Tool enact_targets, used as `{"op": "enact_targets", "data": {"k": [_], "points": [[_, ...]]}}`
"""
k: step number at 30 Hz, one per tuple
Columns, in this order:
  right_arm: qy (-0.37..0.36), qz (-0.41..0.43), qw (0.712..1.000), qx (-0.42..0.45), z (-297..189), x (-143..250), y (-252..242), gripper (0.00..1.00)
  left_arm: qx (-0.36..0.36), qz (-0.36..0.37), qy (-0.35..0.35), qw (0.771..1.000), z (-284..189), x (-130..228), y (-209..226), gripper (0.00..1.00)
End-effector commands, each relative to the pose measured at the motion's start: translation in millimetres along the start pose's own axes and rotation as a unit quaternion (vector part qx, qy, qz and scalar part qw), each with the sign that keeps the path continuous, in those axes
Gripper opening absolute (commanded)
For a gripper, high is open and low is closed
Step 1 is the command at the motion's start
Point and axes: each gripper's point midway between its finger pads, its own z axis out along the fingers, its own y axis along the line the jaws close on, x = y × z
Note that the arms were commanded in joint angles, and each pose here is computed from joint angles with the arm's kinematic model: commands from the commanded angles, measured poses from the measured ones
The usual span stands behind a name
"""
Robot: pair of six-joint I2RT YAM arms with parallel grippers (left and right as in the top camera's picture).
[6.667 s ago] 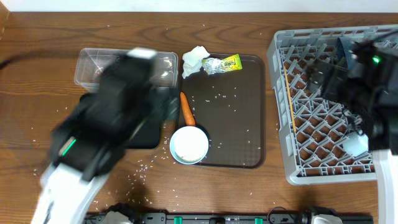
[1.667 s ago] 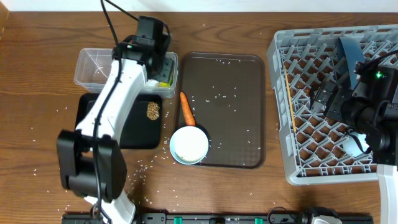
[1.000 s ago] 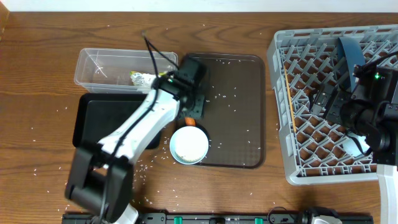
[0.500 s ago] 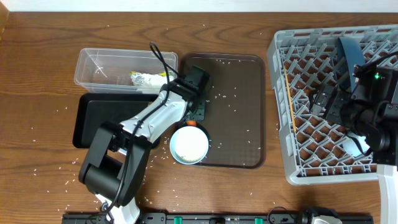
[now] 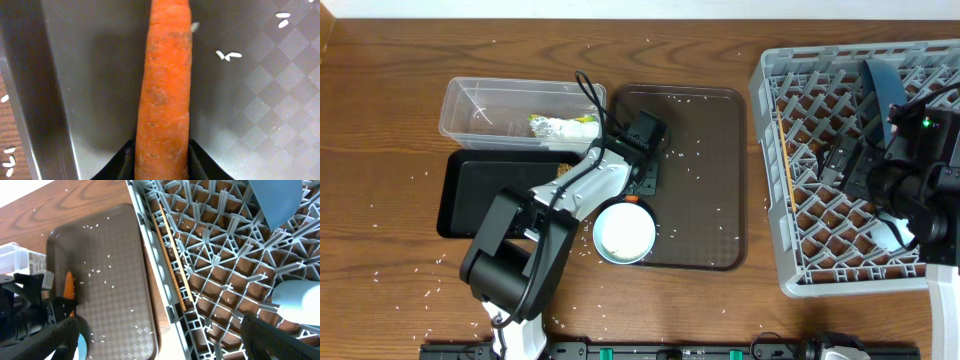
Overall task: Sort waste into correct bins and load items into the dishwasher rack
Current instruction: 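Grasp the orange carrot with the left gripper and place it on the black tray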
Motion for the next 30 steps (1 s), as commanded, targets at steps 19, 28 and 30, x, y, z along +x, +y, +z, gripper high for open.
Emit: {"op": "enact_targets", "data": {"k": [19, 28, 30], "points": [[-0.006, 0.010, 1.000, 0.006, -2, -3, -4, 0.99, -0.096, 0.066, -0.112, 0.987, -180, -2, 62, 0.27], [-0.007, 0.010, 1.000, 0.005, -2, -3, -4, 0.99, -0.162, -0.057, 0.027, 0.985, -140, 70, 135, 0.27], [-0.007, 0.010, 1.000, 0.006, -2, -3, -4, 0.99, -0.166, -0.087, 0.027, 0.982, -127, 76, 146, 0.26]]}}
